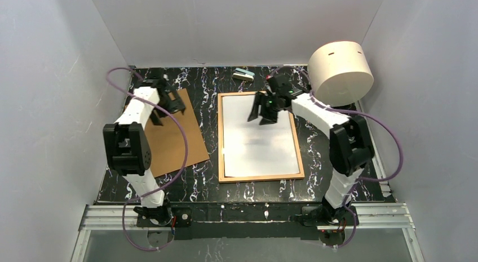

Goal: Put the photo into the frame

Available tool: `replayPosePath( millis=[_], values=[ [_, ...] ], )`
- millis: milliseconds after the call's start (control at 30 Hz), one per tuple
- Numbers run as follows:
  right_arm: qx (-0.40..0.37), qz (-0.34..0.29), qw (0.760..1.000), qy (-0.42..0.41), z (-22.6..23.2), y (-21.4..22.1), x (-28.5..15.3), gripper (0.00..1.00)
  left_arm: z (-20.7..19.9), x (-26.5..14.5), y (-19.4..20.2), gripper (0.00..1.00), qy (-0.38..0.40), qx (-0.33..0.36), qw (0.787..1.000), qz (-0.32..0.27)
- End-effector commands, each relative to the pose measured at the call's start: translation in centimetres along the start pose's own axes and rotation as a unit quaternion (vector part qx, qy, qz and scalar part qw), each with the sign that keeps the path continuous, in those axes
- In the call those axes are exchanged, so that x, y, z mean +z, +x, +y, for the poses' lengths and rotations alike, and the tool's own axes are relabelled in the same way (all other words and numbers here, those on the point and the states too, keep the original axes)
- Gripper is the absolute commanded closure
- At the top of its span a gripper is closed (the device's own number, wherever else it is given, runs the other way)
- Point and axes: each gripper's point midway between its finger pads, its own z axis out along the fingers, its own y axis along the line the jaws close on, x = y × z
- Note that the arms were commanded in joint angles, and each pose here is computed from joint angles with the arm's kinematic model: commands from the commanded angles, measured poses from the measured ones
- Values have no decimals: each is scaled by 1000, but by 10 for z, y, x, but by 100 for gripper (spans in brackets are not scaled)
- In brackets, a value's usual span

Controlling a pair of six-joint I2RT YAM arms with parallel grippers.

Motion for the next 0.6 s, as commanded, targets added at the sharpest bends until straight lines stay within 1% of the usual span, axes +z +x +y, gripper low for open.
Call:
replayPosePath(
  millis=[0,67,167,233,267,300,400,500,567],
  values=[
    [-57,18,994,-93,80,1,23,33,106,-20,-21,2,-151,-58,986,-42],
    [-73,28,990,-114,103,5,35,31,132,-19,-27,2,-180,-70,980,-51],
    [-93,36,985,-141,138,13,51,29,159,-11,-30,2,-207,-89,973,-55],
    [-94,43,983,-150,156,22,63,28,182,-11,-26,2,-252,-109,959,-67],
    [-92,54,982,-156,167,31,69,28,190,-10,-23,2,-257,-126,955,-74],
    [-90,63,982,-152,172,39,78,28,196,-9,-19,2,-256,-142,953,-76],
    [-105,66,982,-142,191,57,95,29,206,-3,-2,2,-244,-175,951,-77],
    [-105,65,985,-118,202,72,111,29,216,-2,19,2,-259,-181,946,-71],
    [-101,63,987,-107,209,80,119,29,226,-5,31,1,-277,-194,938,-72]
  ],
)
